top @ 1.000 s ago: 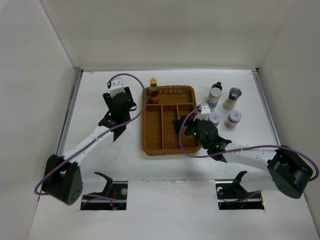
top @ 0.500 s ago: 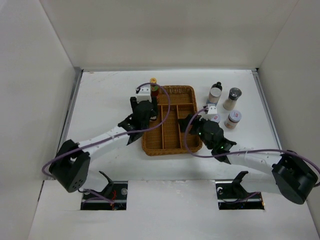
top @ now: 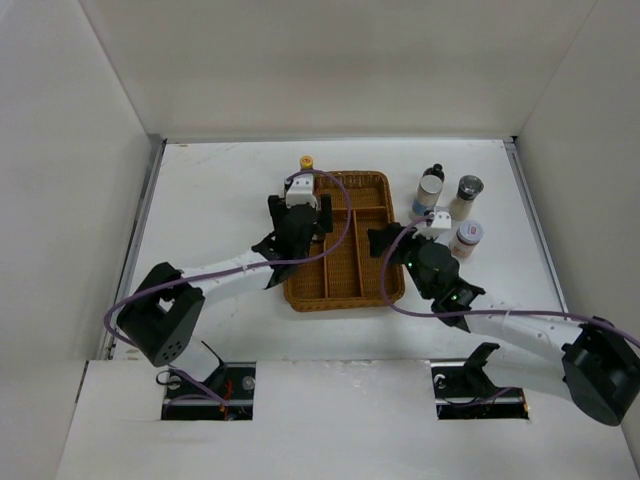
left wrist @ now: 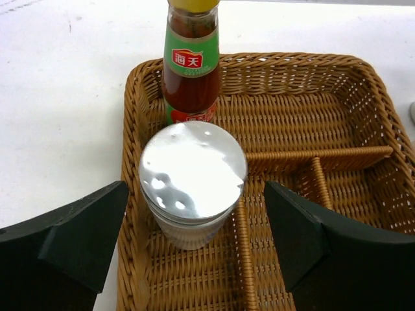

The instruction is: Organize the condiment bottles

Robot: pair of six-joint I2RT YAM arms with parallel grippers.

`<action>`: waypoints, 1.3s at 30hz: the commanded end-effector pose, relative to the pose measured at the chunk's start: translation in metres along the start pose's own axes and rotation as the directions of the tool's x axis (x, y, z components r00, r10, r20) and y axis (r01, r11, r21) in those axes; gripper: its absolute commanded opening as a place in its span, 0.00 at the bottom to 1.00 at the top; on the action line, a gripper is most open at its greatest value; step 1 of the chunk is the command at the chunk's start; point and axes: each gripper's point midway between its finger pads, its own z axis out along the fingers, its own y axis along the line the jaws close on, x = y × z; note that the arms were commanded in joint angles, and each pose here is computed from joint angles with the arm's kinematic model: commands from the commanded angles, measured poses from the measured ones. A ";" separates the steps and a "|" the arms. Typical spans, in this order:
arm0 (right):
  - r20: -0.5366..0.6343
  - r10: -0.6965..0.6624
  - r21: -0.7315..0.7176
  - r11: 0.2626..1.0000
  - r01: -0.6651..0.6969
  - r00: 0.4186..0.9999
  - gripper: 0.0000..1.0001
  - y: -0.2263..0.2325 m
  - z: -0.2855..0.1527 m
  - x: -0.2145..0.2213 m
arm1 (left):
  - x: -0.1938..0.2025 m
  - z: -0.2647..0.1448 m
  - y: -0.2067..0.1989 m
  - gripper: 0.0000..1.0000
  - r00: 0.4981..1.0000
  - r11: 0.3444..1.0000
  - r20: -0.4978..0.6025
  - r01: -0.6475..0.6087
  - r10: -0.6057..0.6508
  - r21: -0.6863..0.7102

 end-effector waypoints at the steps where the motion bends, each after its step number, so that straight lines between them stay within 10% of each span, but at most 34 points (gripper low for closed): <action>1: 0.101 0.011 0.110 0.994 -0.023 0.995 1.00 -0.016 -0.004 -0.036 | -0.031 -0.011 -0.002 0.90 0.992 0.997 0.093 0.078 -0.079 0.019; 9: 0.037 -0.104 0.476 0.876 0.074 0.994 1.00 -0.103 -0.019 -0.060 | -0.056 -0.056 0.028 1.00 0.957 0.979 0.209 0.190 -0.200 0.068; 17: -0.143 -0.070 0.492 0.860 0.133 0.987 1.00 -0.125 -0.004 -0.031 | -0.022 -0.098 0.111 1.00 0.782 0.843 0.353 0.535 -0.514 0.043; 26: -0.165 -0.020 0.554 0.826 0.109 0.986 0.99 -0.139 0.016 -0.013 | 0.002 -0.092 0.136 1.00 0.778 0.830 0.353 0.558 -0.520 -0.006; 39: 0.086 -0.120 0.501 0.864 0.061 0.989 0.54 -0.107 0.019 -0.084 | 0.011 -0.087 0.142 1.00 0.788 0.832 0.347 0.553 -0.509 -0.034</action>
